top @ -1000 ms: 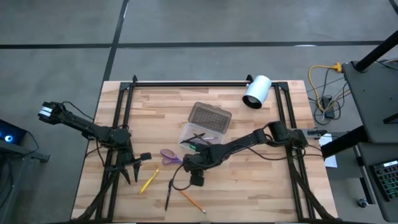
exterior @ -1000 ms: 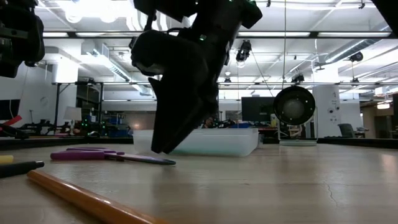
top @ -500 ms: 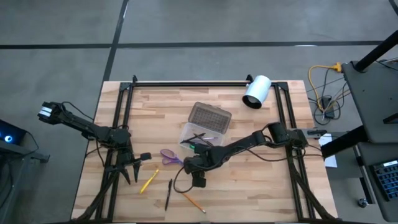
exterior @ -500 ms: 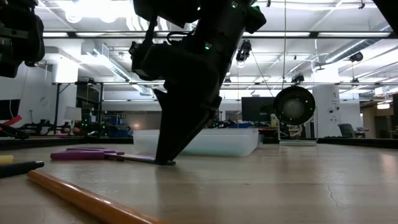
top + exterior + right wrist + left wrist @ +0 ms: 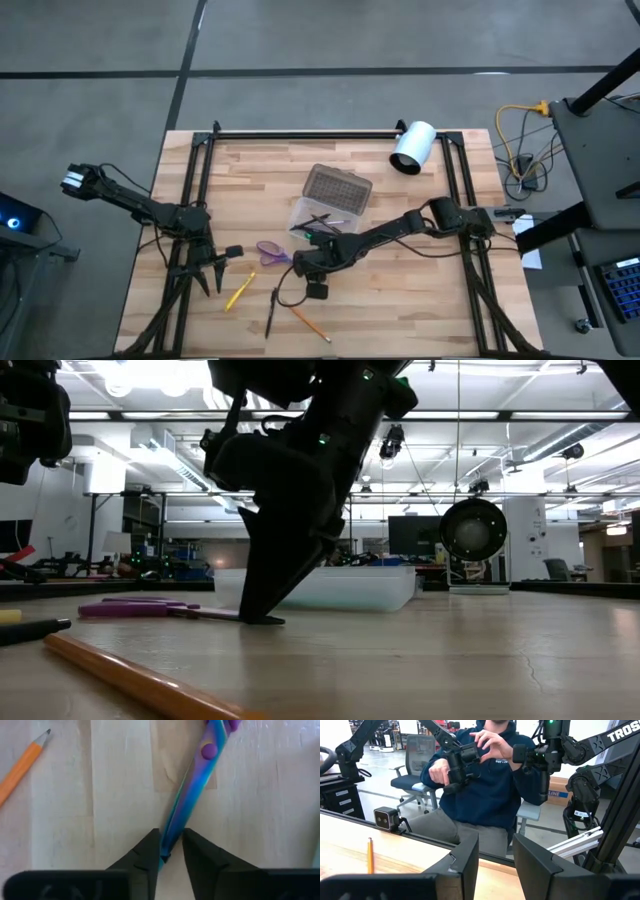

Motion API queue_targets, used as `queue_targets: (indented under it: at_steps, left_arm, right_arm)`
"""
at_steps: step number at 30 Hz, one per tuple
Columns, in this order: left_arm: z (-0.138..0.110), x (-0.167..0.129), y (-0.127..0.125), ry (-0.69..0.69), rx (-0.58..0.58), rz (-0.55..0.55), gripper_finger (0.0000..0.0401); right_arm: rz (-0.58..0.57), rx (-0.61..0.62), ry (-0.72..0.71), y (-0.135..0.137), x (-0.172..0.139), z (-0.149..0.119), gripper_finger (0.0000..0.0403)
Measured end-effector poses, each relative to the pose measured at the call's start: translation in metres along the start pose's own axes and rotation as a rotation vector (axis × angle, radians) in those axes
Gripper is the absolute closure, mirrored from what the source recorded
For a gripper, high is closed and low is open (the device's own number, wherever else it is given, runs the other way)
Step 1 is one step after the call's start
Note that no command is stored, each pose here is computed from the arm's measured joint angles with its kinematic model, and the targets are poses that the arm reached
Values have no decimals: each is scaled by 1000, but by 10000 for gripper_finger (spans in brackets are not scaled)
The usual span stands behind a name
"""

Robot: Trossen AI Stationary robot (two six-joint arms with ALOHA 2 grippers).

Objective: Pick & place school supplies into a supply box
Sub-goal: Put the violet scissors into the supply box

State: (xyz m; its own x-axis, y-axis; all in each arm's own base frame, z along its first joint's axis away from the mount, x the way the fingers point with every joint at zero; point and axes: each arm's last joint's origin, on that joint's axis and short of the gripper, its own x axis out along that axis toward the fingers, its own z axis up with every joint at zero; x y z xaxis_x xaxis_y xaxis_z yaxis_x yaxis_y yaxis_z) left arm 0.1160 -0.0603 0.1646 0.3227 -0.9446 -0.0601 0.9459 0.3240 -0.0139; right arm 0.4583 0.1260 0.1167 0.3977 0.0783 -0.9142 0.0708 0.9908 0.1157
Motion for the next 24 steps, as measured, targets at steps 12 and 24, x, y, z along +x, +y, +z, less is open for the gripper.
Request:
queue_targets:
  at_steps: [12, 24]
  left_arm:
    - [0, 0, 0, 0, 0, 0, 296]
    - [0, 0, 0, 0, 0, 0, 296]
  right_arm:
    - [17, -10, 3, -3, 0, 2, 390]
    - [9, -10, -11, -1, -12, 10, 391]
